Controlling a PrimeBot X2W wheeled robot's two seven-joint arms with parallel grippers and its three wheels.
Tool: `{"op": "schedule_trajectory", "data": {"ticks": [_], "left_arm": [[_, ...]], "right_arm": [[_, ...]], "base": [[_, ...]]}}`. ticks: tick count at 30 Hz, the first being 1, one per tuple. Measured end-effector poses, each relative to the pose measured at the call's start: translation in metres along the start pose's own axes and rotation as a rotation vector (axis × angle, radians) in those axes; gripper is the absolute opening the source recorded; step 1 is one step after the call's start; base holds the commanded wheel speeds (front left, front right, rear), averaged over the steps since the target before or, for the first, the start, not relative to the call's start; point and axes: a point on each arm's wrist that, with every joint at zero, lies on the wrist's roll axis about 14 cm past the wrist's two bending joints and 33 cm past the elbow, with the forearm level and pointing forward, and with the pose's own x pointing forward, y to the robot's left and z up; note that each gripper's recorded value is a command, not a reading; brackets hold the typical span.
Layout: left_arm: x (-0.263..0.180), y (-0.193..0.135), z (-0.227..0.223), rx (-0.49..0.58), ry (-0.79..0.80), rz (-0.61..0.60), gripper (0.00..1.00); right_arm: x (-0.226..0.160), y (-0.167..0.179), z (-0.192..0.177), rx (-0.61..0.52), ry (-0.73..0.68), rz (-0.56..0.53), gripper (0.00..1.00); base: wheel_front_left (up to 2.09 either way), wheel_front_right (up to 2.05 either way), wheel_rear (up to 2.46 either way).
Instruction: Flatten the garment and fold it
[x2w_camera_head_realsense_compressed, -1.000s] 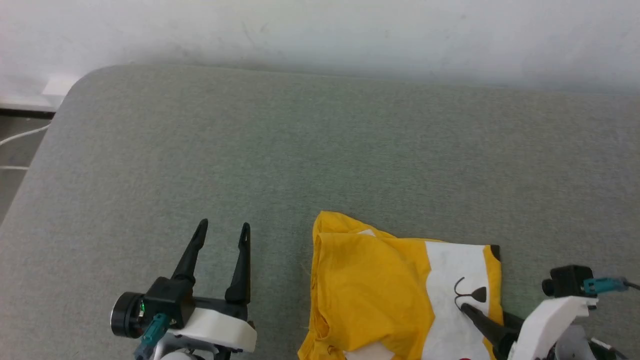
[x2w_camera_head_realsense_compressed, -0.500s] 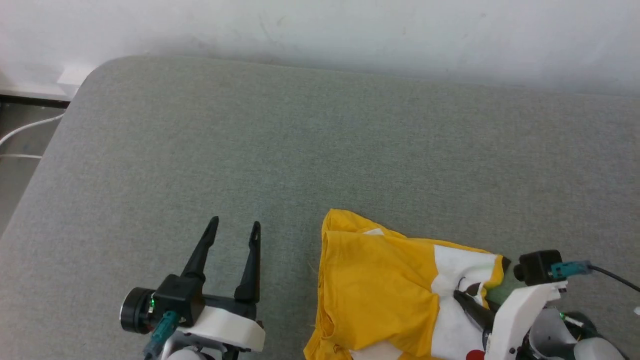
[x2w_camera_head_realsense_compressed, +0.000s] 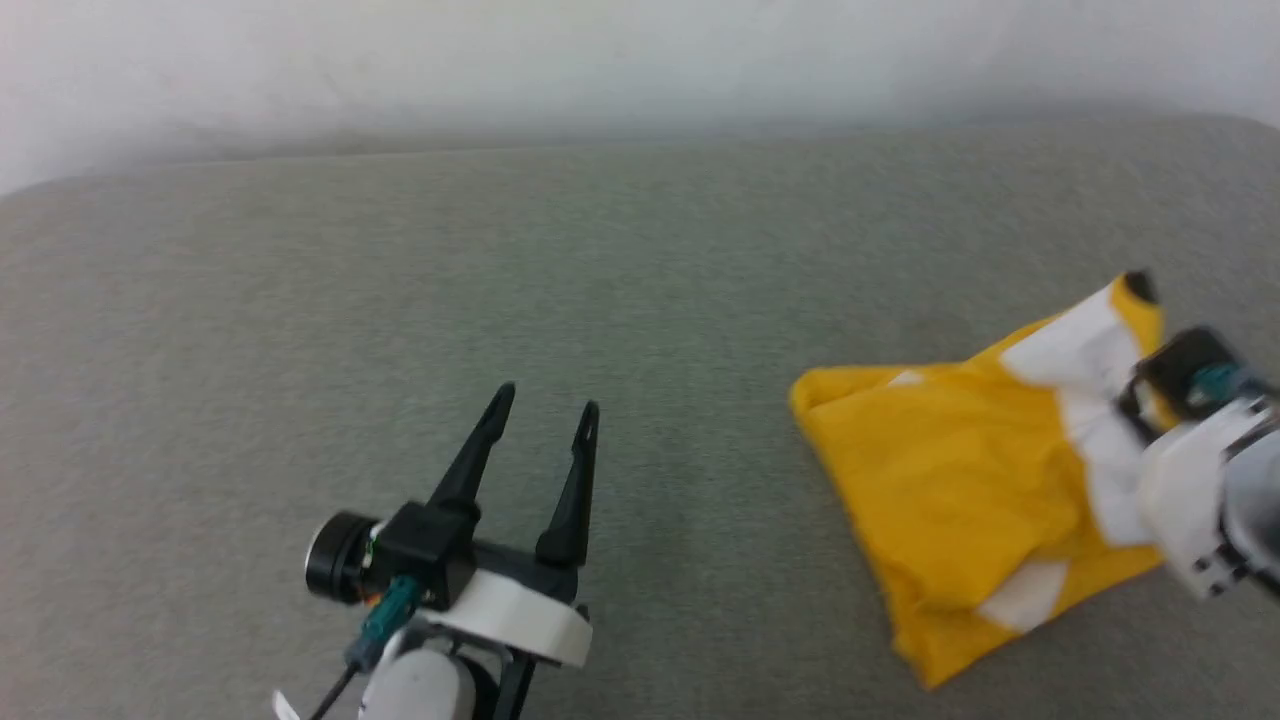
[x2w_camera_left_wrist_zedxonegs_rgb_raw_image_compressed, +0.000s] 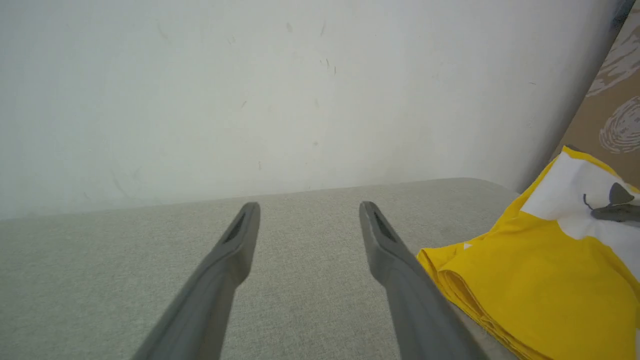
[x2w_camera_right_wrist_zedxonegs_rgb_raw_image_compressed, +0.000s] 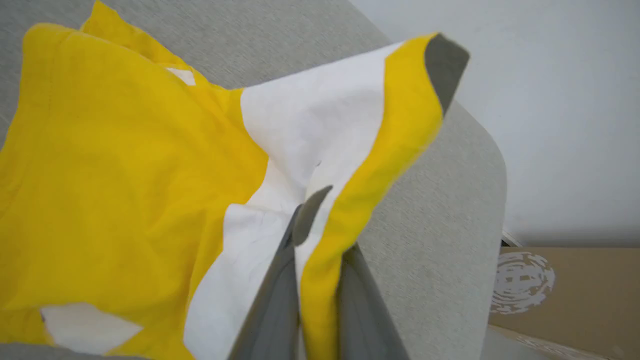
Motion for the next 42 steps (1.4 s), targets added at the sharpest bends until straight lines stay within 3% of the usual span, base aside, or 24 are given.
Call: {"op": "schedule_trajectory", "data": {"ticks": [6, 12, 16, 20, 24, 30, 31, 32, 42], "left_arm": [[0.044, -0.030, -0.005, -0.009, -0.024, -0.125, 1.00], [0.076, -0.047, -0.033, -0.035, 0.003, -0.204, 1.00], [0.090, -0.053, -0.054, -0.056, 0.028, -0.237, 1.00], [0.098, -0.054, -0.080, -0.079, 0.068, -0.247, 1.00], [0.102, -0.052, -0.101, -0.097, 0.103, -0.249, 1.00], [0.107, -0.043, -0.110, -0.113, 0.100, -0.221, 1.00], [0.106, -0.041, -0.110, -0.112, 0.101, -0.214, 1.00], [0.106, -0.038, -0.111, -0.110, 0.102, -0.208, 1.00], [0.093, -0.016, -0.100, -0.081, 0.117, -0.137, 1.00]], "right_arm": [[-0.023, -0.075, -0.030, -0.036, 0.093, -0.173, 0.00], [-0.032, -0.127, -0.090, -0.005, 0.243, -0.289, 0.00], [-0.036, -0.150, -0.127, 0.015, 0.321, -0.346, 0.00], [-0.035, -0.170, -0.149, -0.089, 0.365, -0.383, 0.00], [-0.033, -0.195, -0.165, -0.106, 0.386, -0.450, 0.00], [-0.014, -0.195, -0.192, -0.070, 0.429, -0.460, 0.00], [-0.009, -0.193, -0.193, -0.063, 0.423, -0.458, 0.27], [-0.005, -0.192, -0.194, -0.067, 0.420, -0.454, 1.00], [0.004, -0.200, -0.167, -0.114, 0.339, -0.473, 1.00]], "base": [[0.00, 0.00, 0.00], [0.00, 0.00, 0.00], [0.00, 0.00, 0.00], [0.00, 0.00, 0.00], [0.00, 0.00, 0.00], [0.00, 0.00, 0.00], [0.00, 0.00, 0.00], [0.00, 0.00, 0.00], [0.00, 0.00, 0.00]]}}
